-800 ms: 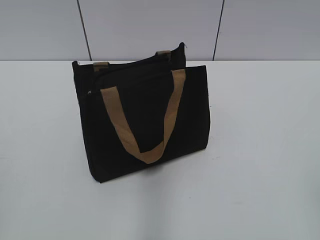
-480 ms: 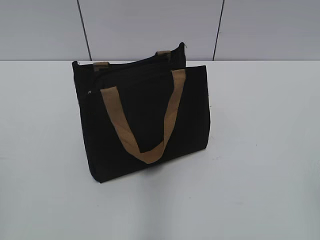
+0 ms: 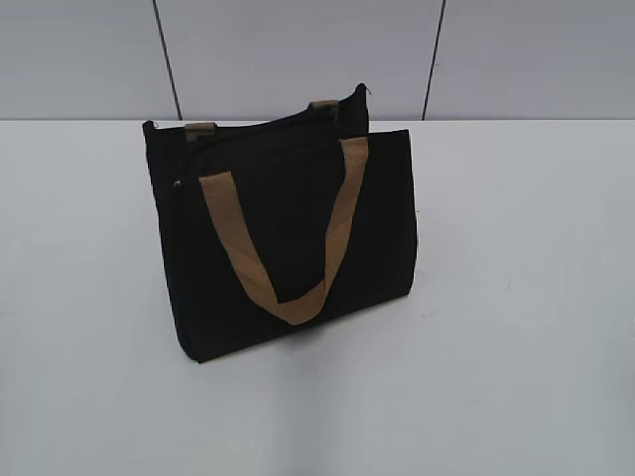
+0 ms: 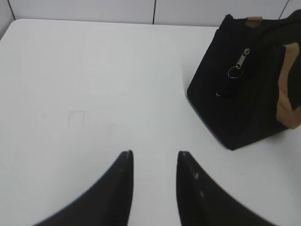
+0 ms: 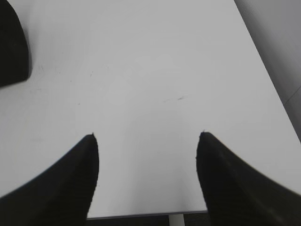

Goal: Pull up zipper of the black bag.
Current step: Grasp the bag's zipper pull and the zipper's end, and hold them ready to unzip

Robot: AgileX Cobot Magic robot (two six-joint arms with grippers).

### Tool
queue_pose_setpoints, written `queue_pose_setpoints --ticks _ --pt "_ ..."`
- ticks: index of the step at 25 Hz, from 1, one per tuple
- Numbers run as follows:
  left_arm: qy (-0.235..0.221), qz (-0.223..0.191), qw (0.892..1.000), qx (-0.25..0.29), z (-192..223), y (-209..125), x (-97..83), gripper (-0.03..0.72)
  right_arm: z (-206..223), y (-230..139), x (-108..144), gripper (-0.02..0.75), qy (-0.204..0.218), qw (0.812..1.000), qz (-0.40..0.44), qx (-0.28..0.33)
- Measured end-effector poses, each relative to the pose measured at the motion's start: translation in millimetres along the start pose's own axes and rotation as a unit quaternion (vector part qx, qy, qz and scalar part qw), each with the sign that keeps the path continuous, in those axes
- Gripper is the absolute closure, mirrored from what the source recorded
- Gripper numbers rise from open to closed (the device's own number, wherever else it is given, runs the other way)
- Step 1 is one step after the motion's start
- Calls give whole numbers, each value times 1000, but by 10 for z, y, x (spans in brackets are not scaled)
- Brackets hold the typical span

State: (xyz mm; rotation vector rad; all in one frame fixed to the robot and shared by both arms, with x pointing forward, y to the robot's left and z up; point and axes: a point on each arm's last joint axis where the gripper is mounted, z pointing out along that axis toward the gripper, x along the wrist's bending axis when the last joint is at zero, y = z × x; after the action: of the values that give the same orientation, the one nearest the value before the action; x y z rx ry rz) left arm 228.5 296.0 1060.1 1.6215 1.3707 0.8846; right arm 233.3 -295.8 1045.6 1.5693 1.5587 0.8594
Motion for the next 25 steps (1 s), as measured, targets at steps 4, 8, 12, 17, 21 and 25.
queue_pose_setpoints --ticks 4,8,12,17,21,25 --pt "0 0 1000 0 0 0 0 448 0 0 0 230 0 1000 0 0" --pt "0 0 1000 0 0 0 0 448 0 0 0 230 0 1000 0 0" --pt "0 0 1000 0 0 0 0 449 0 0 0 230 0 1000 0 0" --pt "0 0 1000 0 0 0 0 449 0 0 1 230 0 1000 0 0" --pt "0 0 1000 3 9 5 1 365 0 0 1 230 0 1000 0 0" --pt "-3 -3 1000 29 87 44 5 218 4 3 2 230 1 1000 1 1"
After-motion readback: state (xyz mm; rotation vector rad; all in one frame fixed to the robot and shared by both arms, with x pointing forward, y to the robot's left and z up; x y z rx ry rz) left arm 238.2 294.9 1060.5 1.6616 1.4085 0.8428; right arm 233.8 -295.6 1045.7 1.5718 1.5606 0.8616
